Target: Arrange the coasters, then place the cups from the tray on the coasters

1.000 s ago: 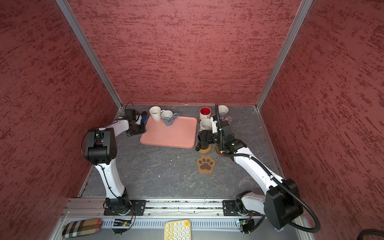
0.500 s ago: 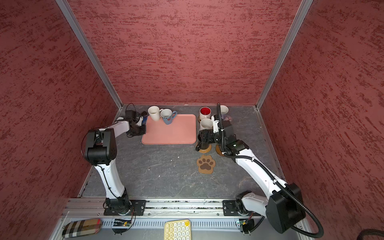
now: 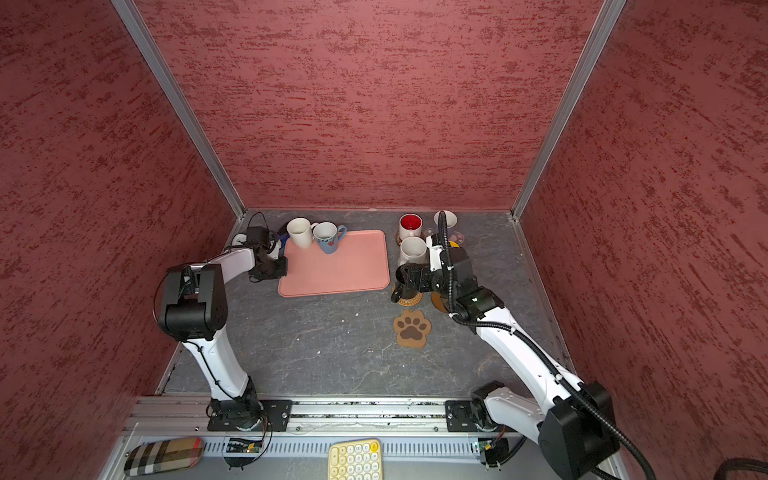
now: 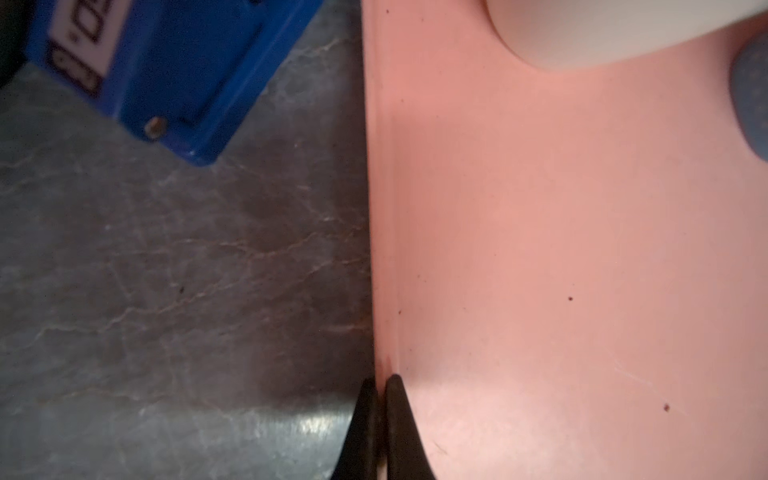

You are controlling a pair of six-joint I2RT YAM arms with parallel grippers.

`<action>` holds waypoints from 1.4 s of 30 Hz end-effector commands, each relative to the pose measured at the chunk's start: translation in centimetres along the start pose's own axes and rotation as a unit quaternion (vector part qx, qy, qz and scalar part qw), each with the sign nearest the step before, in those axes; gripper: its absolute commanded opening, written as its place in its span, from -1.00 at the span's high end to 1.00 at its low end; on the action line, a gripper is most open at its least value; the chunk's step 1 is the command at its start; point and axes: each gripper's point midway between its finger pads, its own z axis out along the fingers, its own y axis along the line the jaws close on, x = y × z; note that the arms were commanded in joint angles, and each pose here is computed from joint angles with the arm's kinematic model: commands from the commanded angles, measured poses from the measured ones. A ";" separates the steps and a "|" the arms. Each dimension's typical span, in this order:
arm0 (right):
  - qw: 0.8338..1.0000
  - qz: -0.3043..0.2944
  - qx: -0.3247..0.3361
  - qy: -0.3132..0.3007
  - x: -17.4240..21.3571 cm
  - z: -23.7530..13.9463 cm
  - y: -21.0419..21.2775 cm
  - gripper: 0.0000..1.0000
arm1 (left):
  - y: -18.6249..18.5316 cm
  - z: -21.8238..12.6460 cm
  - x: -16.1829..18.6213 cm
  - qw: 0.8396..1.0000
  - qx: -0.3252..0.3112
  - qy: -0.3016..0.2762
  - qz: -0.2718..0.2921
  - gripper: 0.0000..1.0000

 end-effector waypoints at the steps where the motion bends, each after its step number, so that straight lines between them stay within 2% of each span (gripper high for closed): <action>1: 0.999 -0.011 -0.023 -0.023 -1.0 -0.6 1.1 -0.91 | 1.1 -1.3 0.9 0.999 -0.020 0.005 0.028 1.00; 9: 0.999 -0.012 -0.028 -0.024 -1.0 -0.4 1.3 -0.91 | 0.4 -3.3 2.6 0.997 0.000 -0.031 0.065 1.00; 15: 0.999 -0.012 -0.035 -0.024 -1.2 -0.3 1.6 -0.90 | 0.0 -4.2 4.5 0.996 0.010 -0.036 0.087 1.00; 25: 0.999 -0.009 -0.042 -0.011 -0.9 0.4 1.7 -0.90 | 0.3 -4.7 6.0 0.996 0.002 -0.030 0.080 1.00; 27: 0.999 -0.008 -0.045 -0.008 -1.0 0.8 1.9 -0.90 | 0.6 -4.9 5.9 0.997 -0.005 -0.028 0.073 0.88; 28: 0.999 -0.007 -0.046 -0.005 -1.0 1.0 2.0 -0.89 | 0.8 -5.0 5.8 0.997 -0.011 -0.029 0.067 0.73; 30: 0.999 -0.007 -0.049 0.000 -1.2 1.5 2.1 -0.90 | 1.2 -5.3 5.6 0.998 -0.023 -0.031 0.057 0.30; 32: 0.998 -0.013 -0.058 0.009 -1.3 2.2 2.6 -0.90 | 1.5 -5.9 5.3 0.997 -0.033 -0.035 0.052 0.06; 37: 0.996 -0.039 -0.057 0.050 -0.9 5.0 3.8 -0.89 | 2.4 -8.7 3.3 0.997 -0.038 -0.071 0.014 -0.04; 42: 0.994 -0.049 -0.062 0.073 -1.2 8.1 5.3 -0.89 | 2.6 -14.8 -0.9 0.984 -0.032 -0.170 -0.034 -0.13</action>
